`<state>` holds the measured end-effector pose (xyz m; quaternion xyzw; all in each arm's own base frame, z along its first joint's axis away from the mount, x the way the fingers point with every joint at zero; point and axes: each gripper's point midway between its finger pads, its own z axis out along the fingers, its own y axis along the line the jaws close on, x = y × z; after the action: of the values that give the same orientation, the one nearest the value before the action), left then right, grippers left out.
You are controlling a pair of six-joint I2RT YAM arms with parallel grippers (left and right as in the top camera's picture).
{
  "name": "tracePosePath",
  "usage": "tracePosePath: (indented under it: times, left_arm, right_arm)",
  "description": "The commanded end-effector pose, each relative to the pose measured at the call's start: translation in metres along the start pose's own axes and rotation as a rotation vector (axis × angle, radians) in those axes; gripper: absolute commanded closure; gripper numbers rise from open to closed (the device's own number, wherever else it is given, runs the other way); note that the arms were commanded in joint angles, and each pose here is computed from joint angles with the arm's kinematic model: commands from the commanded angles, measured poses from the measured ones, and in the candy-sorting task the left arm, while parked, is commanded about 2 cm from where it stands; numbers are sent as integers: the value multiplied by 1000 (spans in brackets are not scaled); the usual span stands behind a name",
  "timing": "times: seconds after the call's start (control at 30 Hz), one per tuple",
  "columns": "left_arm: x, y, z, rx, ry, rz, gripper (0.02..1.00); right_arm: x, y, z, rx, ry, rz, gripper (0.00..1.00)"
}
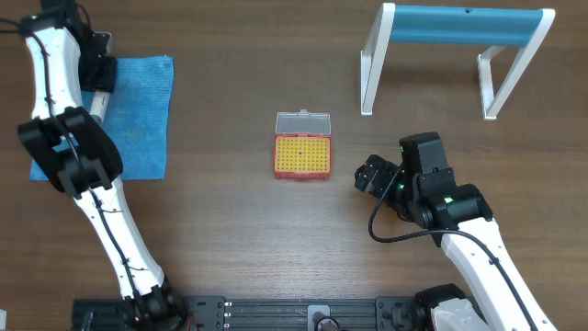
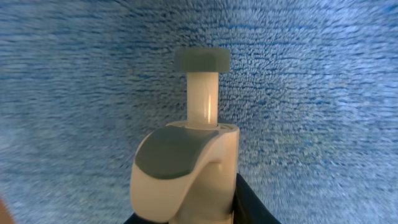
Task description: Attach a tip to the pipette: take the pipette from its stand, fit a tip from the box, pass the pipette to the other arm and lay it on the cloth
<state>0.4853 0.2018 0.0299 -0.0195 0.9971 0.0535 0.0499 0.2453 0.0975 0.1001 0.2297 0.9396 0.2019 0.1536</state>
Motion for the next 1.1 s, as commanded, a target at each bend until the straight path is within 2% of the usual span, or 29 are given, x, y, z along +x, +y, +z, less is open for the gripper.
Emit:
tracePosePath:
  times: [0.03, 0.27, 0.3, 0.33, 0.5, 0.6, 0.7, 0.77, 0.83, 0.87, 0.9, 1.0, 1.03, 1.1]
  left_arm:
    - [2, 0, 23, 22, 23, 5, 989]
    - [2, 5, 23, -8, 26, 4, 991]
    - [2, 5, 22, -9, 25, -5, 919]
    - [1, 4, 22, -9, 24, -5, 189]
    - [-5, 8, -5, -25, -18, -7, 163]
    - [-8, 15, -54, -54, -72, -13, 163]
    - [0, 15, -116, -64, -118, -105, 163]
    - [9, -5, -175, 12, -185, -142, 163]
    - [22, -21, -216, 38, -226, -125, 163]
    - [31, -30, -237, 43, -243, -111, 163]
    - [36, -38, -260, 43, -290, -116, 163]
    - [50, -73, -327, 84, -445, -68, 163]
    - [58, -88, -350, 101, -499, -62, 161]
    - [81, -122, -391, 133, -589, -1, 161]
  right_arm:
    - [-1, 10, -5, -44, 3, 21, 3]
    - [0, 12, -6, -52, 11, 36, 3]
    - [0, 12, -6, -52, 11, 36, 3]
    - [0, 12, -6, -52, 12, 40, 1]
    - [0, 12, -6, -52, 12, 40, 3]
    - [0, 12, -6, -53, 11, 38, 3]
    - [-4, 15, -9, -66, -15, 6, 3]
    - [-18, 23, -19, -91, -92, -60, 3]
    - [-35, 31, -33, -111, -196, -165, 3]
    - [-46, 37, -44, -123, -276, -242, 3]
    - [-55, 38, -52, -116, -335, -280, 3]
    - [-81, 37, -80, -91, -511, -282, 3]
    - [-87, 37, -91, -87, -564, -304, 3]
    - [-93, 43, -118, -79, -675, -457, 7]
